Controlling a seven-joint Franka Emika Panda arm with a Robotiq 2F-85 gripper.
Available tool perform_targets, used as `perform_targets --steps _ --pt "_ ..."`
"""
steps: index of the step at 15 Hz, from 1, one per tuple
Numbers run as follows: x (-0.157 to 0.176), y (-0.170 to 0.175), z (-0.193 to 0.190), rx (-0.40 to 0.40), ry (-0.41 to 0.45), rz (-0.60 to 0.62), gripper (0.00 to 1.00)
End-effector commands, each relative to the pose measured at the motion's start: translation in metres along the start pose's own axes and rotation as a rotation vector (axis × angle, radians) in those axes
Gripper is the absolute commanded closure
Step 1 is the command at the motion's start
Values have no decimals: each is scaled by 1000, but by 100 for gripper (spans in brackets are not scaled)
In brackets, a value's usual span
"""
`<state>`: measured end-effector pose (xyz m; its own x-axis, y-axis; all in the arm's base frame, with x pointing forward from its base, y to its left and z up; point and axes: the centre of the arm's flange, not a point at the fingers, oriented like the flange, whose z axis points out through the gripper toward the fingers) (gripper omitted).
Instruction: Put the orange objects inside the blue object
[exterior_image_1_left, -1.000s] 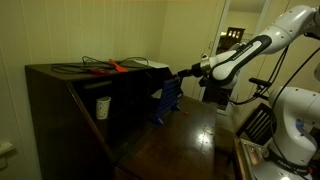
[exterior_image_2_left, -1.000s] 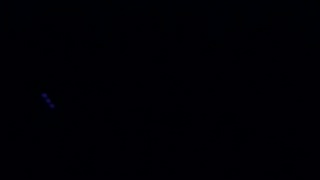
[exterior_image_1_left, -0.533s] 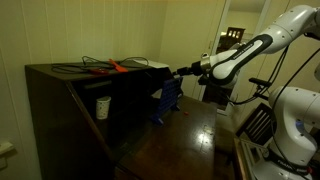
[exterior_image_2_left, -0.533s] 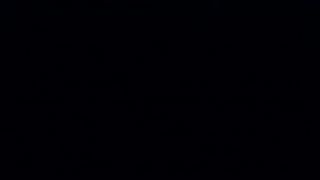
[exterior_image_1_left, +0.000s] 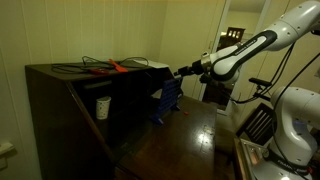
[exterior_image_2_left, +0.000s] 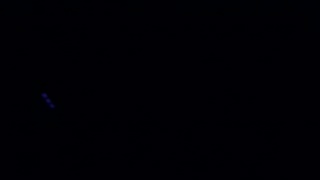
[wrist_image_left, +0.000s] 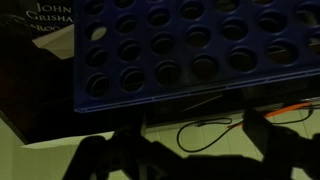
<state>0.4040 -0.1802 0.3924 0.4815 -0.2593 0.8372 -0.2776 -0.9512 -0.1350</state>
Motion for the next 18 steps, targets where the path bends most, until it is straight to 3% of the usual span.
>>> perform_targets --steps 1,11,18 --pt "0 -7 -42 -48 -87 -20 0" --pt "-14 19 -50 -211 -418 -79 0" --pt "-13 5 -67 -228 -578 -110 0"
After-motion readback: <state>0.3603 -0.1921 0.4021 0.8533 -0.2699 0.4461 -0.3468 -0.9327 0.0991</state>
